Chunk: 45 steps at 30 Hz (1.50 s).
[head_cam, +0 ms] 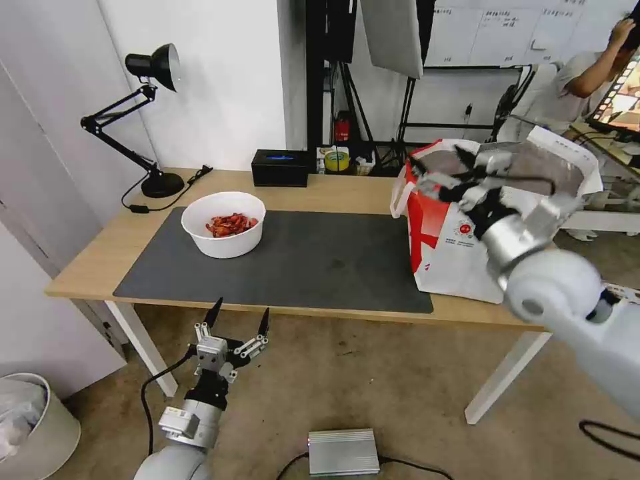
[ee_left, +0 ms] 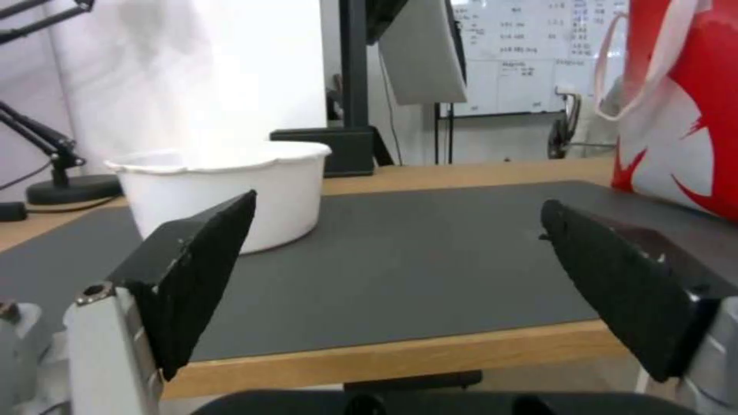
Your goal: Pick up the trash from the table and place it into the takeout bag.
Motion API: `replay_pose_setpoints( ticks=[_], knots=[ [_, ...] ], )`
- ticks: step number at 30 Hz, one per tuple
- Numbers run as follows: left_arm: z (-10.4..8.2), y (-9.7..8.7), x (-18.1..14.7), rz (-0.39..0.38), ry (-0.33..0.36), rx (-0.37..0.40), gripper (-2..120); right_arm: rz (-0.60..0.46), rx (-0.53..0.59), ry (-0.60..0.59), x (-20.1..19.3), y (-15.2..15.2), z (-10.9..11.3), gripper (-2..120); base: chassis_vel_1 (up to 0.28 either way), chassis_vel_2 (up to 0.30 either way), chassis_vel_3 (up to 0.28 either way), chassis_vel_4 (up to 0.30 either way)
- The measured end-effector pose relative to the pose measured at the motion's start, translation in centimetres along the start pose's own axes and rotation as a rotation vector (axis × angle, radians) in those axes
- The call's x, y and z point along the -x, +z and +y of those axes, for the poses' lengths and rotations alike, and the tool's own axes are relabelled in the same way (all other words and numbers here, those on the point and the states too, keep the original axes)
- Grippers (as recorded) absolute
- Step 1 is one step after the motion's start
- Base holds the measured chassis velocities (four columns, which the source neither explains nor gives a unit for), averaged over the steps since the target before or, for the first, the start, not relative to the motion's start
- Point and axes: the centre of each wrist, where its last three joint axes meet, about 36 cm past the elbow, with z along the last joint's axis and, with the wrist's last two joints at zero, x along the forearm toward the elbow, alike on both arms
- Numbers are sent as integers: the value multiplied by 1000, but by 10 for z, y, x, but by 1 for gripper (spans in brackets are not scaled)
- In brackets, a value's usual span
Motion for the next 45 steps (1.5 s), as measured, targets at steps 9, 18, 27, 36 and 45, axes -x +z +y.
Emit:
replay_pose_setpoints(
  ticks=[9,18,27,36,45],
  knots=[
    [6,2,-5,6,-18,12,100,47,-9,-10,-50,66,29,100,0,0,0,0],
    [6,2,-4,4,-18,13,100,141,-20,85,-100,119,60,100,0,0,0,0],
    [5,2,-8,14,-18,24,100,174,-70,154,-116,144,68,100,0,0,0,0],
    [5,2,-14,23,-21,26,100,207,-83,189,-116,145,69,100,0,0,0,0],
    [8,-2,-10,19,-36,25,100,209,-82,189,-116,144,69,100,0,0,0,0]
  ],
)
